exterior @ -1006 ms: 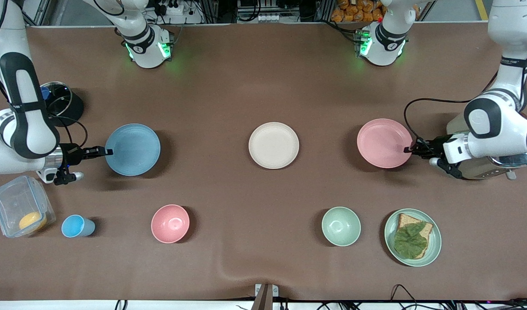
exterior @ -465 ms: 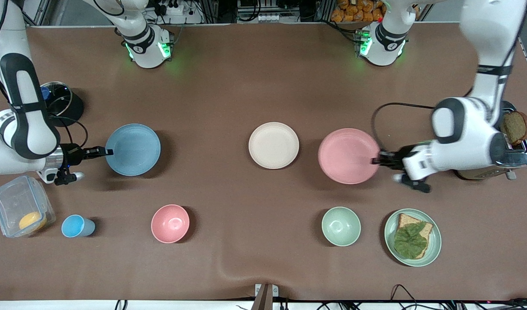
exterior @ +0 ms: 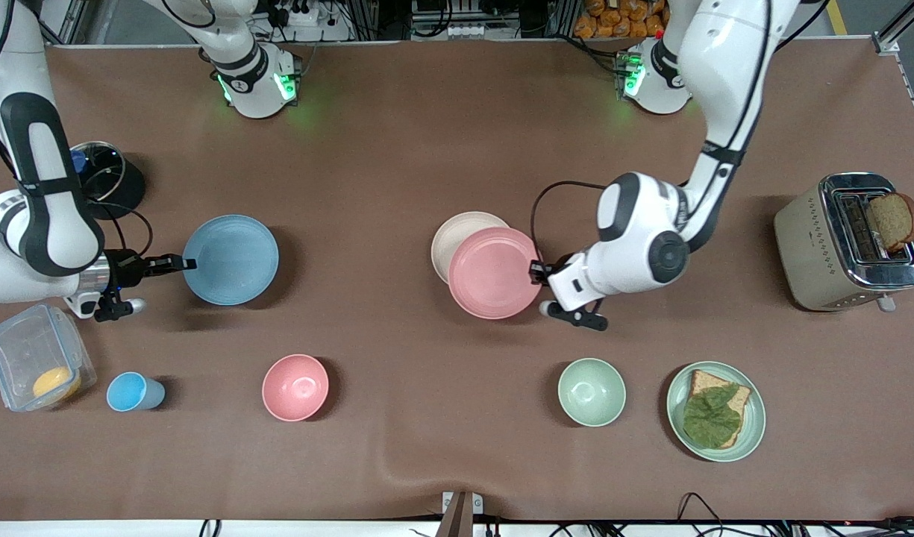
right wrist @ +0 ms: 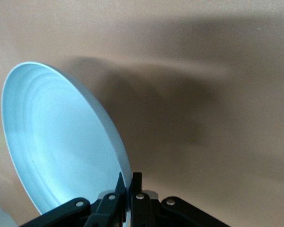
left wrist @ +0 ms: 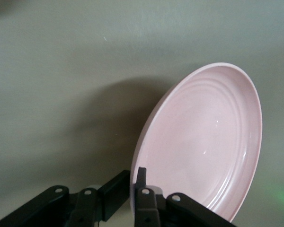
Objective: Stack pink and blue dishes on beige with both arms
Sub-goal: 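Carry the pink plate onto the beige plate with the left gripper, then lower the blue plate onto the pink plate while the left gripper withdraws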
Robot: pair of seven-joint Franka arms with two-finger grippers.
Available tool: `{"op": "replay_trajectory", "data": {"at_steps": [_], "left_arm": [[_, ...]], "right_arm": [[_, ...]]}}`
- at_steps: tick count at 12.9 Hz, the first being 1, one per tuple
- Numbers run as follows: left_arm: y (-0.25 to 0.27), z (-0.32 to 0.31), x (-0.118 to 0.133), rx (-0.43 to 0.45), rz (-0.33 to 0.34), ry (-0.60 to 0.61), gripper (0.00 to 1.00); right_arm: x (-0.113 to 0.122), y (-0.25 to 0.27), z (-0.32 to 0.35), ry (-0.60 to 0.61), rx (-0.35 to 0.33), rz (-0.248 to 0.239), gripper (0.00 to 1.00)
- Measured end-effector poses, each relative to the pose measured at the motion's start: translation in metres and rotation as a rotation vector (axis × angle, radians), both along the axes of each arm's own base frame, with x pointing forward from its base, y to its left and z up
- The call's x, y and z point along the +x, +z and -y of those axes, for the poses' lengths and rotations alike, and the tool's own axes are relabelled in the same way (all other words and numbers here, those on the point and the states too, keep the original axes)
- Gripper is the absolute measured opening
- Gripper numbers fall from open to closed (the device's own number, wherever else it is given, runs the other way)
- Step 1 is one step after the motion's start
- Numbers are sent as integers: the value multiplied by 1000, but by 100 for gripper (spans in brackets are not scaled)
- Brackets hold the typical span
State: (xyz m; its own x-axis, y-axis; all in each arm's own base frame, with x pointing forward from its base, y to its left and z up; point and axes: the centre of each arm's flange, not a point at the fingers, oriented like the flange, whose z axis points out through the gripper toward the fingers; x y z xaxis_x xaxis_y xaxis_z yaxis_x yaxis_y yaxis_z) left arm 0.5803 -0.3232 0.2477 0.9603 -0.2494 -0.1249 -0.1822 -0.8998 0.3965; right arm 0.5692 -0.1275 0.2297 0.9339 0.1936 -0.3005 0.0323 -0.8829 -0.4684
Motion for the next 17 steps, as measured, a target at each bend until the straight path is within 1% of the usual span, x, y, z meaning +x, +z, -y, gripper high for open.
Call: {"op": "replay_trajectory", "data": {"at_steps": [2,4,7,10,11,12,13,14,15,16,17], "left_arm": [[-18,16,-11,10,-17,-24,11],[-20,31,-21,20,-25,-35,11],[-28,33,-31,52,-33,-59,11],[-33,46,-46,71,-56,-54,11],[-32,49,-48,76,-59,-44,16],[-30,50,-48,77,-58,-37,16],[-26,49,-46,75,-52,-28,24],[-17,48,-42,72,-37,-19,35],[-3,43,-36,78,-7,-17,44],[16,33,-25,100,42,-21,56],[40,15,-12,139,106,-30,67]], "right_arm": [[2,0,-6,9,-1,-1,5],[7,3,-29,15,-12,-20,5],[20,12,-101,26,-60,-72,5],[25,19,-176,50,-110,-96,5],[23,19,-194,51,-119,-107,5],[21,19,-211,52,-123,-117,5],[18,20,-227,48,-124,-130,5],[14,20,-246,43,-120,-151,5],[10,22,-266,39,-114,-170,5],[7,25,-287,34,-112,-185,5],[3,28,-309,30,-109,-196,5]]}}
